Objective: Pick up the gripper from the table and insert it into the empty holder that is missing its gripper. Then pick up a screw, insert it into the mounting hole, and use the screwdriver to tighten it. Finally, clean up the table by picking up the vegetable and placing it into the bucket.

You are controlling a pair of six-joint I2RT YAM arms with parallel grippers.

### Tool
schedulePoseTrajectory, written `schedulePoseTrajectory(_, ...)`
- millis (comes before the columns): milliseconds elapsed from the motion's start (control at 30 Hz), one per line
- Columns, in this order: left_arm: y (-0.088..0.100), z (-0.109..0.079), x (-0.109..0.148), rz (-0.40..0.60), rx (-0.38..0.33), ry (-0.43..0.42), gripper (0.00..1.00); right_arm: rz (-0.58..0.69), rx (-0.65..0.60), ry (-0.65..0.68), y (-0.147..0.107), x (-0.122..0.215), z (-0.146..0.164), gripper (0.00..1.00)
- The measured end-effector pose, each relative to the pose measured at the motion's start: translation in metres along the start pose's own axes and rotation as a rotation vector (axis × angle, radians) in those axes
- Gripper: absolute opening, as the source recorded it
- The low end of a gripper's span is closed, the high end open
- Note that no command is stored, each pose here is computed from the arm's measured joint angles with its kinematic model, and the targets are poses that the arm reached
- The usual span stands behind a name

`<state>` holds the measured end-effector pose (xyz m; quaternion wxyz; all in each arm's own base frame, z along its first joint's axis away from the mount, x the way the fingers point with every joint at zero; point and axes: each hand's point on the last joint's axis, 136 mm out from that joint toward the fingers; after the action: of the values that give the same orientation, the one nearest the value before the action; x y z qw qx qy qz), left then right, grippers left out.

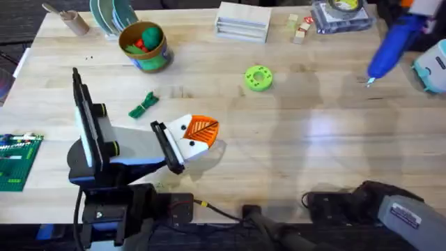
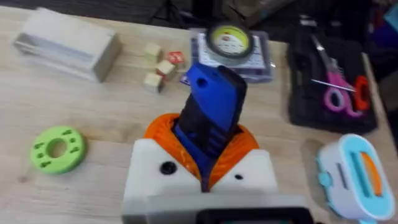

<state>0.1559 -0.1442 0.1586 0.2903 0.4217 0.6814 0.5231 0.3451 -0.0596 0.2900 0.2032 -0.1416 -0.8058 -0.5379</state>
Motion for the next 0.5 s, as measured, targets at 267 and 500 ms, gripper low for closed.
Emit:
schedulePoseTrajectory(267,0.000,0.000,0.000,0.000,0.000,0.000,0.010,-0.189,0.067,0.137,0.034,-0.001,0.073,0.030)
schedulePoseTrajectory(500,0.000,0.000,0.000,0.000,0.000,0.000,0.010,-0.411,0.069,0.224,0.081,0.006,0.120,0.030)
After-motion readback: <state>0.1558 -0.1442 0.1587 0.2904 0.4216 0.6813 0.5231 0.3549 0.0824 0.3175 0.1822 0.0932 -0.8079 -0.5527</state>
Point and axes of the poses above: each hand's point on the last joint's axis, 136 mm out from that joint toward the fingers, its own x axis back along the fingers, its own z axis along the line the jaws close on, y = z × x, and after that the axes turned 15 degrees about x, right-handed
